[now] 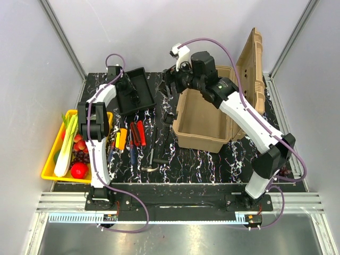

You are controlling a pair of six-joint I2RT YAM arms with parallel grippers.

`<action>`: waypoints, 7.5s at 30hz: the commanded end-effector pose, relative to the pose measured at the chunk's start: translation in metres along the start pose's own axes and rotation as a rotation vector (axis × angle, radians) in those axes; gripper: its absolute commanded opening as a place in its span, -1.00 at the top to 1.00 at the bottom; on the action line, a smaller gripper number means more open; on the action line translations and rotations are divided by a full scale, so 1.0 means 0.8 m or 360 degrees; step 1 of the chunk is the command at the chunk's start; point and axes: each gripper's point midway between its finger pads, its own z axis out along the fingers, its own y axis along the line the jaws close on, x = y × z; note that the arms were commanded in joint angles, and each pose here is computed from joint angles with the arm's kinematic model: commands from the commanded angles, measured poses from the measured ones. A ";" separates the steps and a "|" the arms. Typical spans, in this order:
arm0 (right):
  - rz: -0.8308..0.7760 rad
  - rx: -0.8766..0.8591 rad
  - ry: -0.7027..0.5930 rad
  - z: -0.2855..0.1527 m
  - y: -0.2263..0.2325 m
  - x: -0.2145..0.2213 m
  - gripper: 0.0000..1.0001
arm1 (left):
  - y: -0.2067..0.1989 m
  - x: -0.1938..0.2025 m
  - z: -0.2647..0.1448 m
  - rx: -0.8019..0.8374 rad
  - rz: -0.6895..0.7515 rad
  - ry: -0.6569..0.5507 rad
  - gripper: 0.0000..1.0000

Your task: Pack the tool kit

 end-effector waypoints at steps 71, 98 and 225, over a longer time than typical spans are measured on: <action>0.0385 0.0846 0.1079 0.143 0.071 0.423 1.00 | 0.057 0.078 -0.345 -0.0438 0.0118 -0.0549 -0.73; 0.0326 0.0587 -0.0107 0.024 0.095 0.072 1.00 | 0.078 0.082 -0.339 -0.0575 0.0093 -0.0522 -0.77; 0.0297 0.0562 0.1153 0.048 0.095 0.460 0.56 | 0.062 0.105 -0.308 -0.0421 0.0130 -0.0344 -0.82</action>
